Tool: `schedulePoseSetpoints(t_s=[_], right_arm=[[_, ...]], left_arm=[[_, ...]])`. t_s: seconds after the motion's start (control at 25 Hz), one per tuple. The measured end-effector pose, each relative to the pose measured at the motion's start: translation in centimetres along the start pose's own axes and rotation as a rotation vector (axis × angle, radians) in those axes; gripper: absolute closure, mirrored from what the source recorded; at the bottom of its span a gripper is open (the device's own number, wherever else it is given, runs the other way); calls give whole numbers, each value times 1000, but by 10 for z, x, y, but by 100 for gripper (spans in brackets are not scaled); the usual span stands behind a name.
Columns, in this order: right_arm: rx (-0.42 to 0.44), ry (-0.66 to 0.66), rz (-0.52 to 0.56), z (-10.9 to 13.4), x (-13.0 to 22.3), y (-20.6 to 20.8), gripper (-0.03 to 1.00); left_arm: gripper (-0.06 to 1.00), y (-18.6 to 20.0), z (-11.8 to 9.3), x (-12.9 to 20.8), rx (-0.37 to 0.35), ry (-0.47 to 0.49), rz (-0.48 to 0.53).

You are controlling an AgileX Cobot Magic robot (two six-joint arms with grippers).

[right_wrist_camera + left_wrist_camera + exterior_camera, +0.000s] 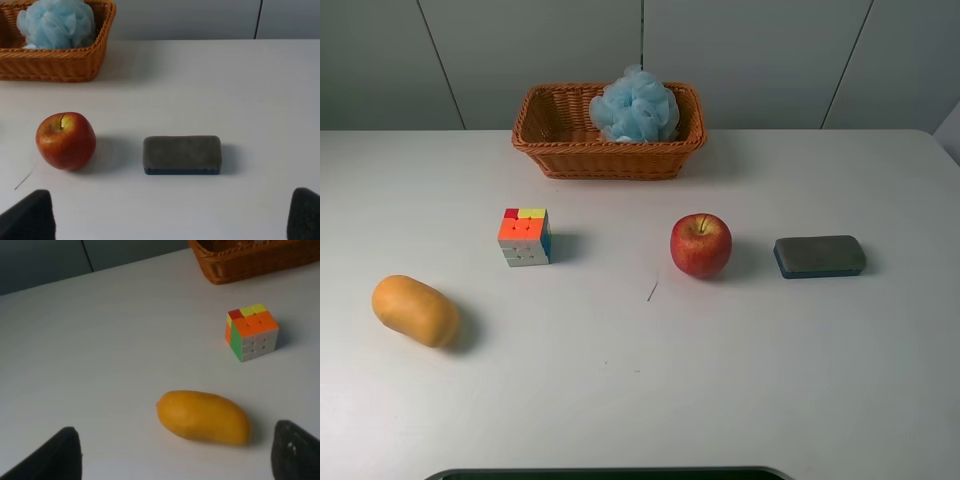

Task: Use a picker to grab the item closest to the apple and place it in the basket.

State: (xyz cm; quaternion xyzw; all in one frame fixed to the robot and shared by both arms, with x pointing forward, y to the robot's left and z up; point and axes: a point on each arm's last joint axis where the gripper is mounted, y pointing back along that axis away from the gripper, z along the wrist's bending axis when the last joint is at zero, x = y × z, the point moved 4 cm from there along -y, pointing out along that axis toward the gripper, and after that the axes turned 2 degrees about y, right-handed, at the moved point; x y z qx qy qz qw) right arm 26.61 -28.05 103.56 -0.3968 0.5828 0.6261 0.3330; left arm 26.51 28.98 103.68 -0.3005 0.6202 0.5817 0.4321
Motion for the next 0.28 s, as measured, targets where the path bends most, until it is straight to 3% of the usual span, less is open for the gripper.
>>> schedulePoseSetpoints(t_s=[0.28], right_arm=[[0, 0, 0, 0, 0, 0, 27]], left_arm=[[22, 0, 0, 0, 0, 2, 0]])
